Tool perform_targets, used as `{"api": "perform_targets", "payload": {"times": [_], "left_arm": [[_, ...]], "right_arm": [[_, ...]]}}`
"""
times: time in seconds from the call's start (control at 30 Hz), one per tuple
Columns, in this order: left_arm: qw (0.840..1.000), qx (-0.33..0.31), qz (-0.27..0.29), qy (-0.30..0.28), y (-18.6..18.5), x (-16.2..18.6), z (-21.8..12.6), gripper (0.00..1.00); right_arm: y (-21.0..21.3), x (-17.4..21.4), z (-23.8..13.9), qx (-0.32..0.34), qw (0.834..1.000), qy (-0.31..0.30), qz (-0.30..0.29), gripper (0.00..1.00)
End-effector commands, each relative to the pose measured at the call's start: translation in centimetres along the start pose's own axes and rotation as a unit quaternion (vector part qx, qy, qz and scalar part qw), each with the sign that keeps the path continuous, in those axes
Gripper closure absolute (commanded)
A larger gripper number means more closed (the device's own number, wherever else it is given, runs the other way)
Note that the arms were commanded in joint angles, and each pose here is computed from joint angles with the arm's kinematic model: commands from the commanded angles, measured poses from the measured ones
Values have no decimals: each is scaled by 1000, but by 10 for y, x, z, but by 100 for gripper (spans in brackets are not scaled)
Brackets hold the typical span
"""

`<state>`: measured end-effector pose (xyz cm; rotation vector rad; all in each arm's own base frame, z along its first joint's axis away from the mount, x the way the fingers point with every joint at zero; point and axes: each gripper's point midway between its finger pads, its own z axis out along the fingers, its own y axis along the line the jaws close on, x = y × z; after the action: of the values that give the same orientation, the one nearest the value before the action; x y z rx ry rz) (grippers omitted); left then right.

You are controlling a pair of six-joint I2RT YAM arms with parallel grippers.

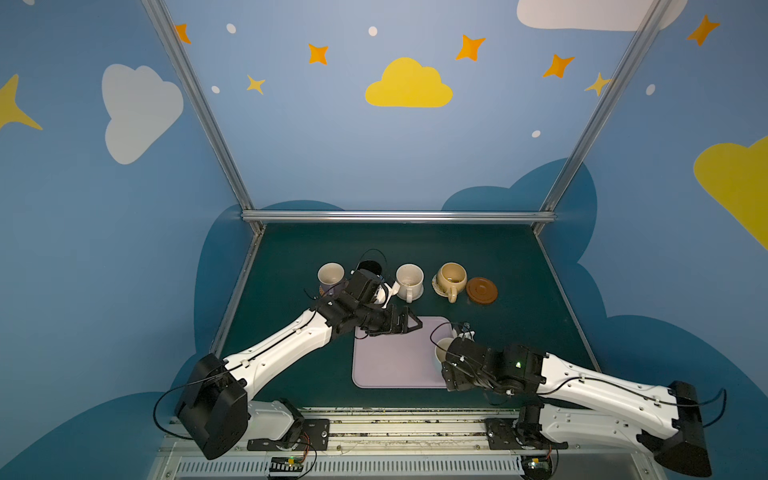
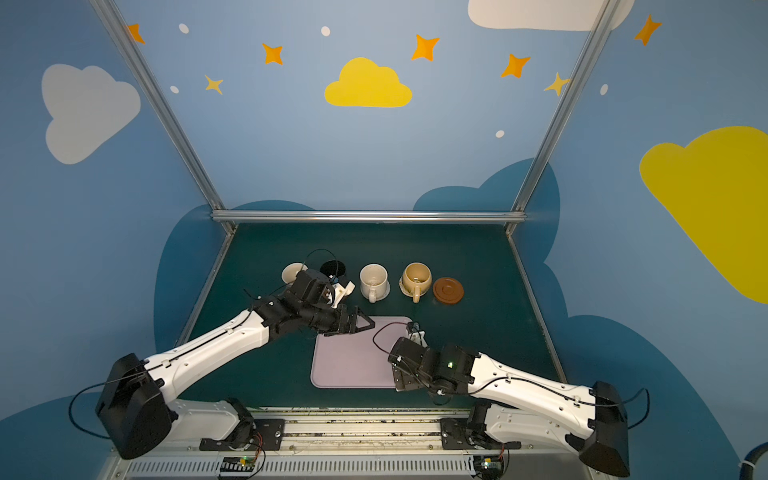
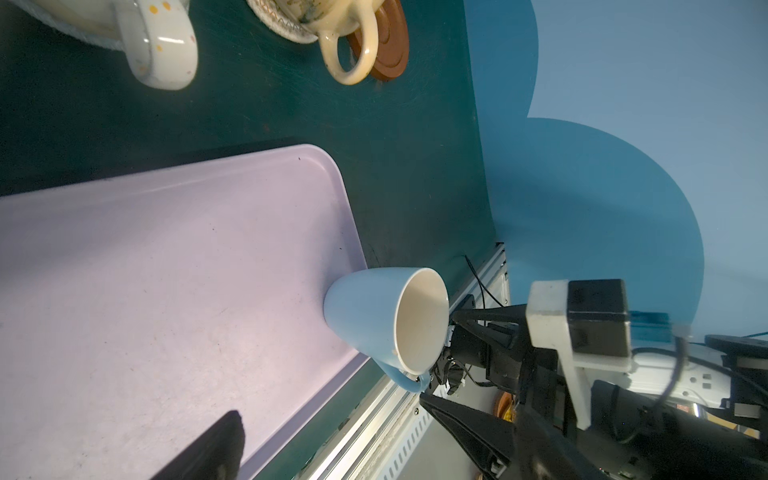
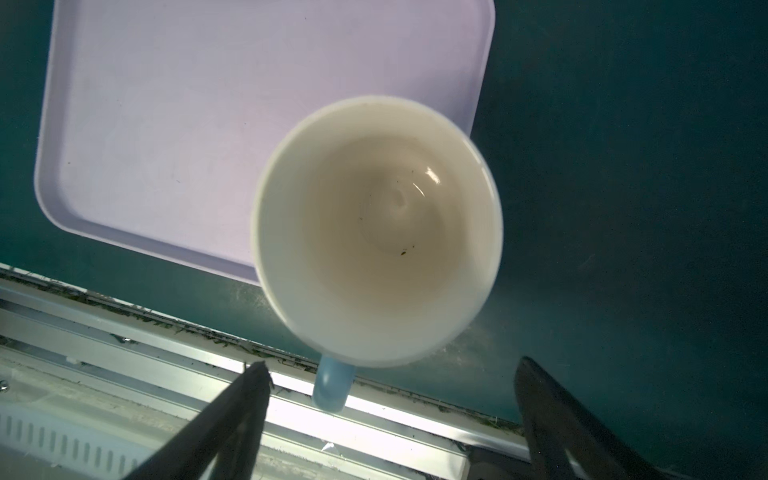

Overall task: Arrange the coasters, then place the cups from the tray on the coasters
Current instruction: 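Move the right gripper to the pale blue mug while the left hovers, then close the right gripper on the pale blue mug's rim and lift it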

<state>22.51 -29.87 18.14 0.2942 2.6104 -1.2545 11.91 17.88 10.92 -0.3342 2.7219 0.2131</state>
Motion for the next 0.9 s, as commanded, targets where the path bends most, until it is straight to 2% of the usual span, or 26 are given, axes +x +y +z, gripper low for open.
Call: {"api": "perform_targets", "payload": {"times": [0.0, 0.2, 0.37, 0.5, 0.63, 0.87], "left_arm": [[1000, 3, 3, 0, -2, -2, 2, 0], [1000, 13, -11, 5, -3, 2, 3, 0], [1000, 15, -18, 12, -2, 10, 7, 0], [999, 9, -44, 21, 0, 23, 12, 0], [998, 5, -57, 36, 9, 37, 17, 0], [995, 11, -84, 46, 17, 55, 27, 0]], "right_arm": [[-3, 2, 12, 7, 1000, -10, 26, 13], [-3, -2, 19, 32, 999, -13, 32, 27], [6, -5, 27, 24, 999, -19, 25, 37], [2, -3, 28, 48, 999, -8, 16, 43], [7, 0, 32, 30, 999, -11, 28, 47], [7, 6, 35, 31, 999, -4, 33, 69]]}}
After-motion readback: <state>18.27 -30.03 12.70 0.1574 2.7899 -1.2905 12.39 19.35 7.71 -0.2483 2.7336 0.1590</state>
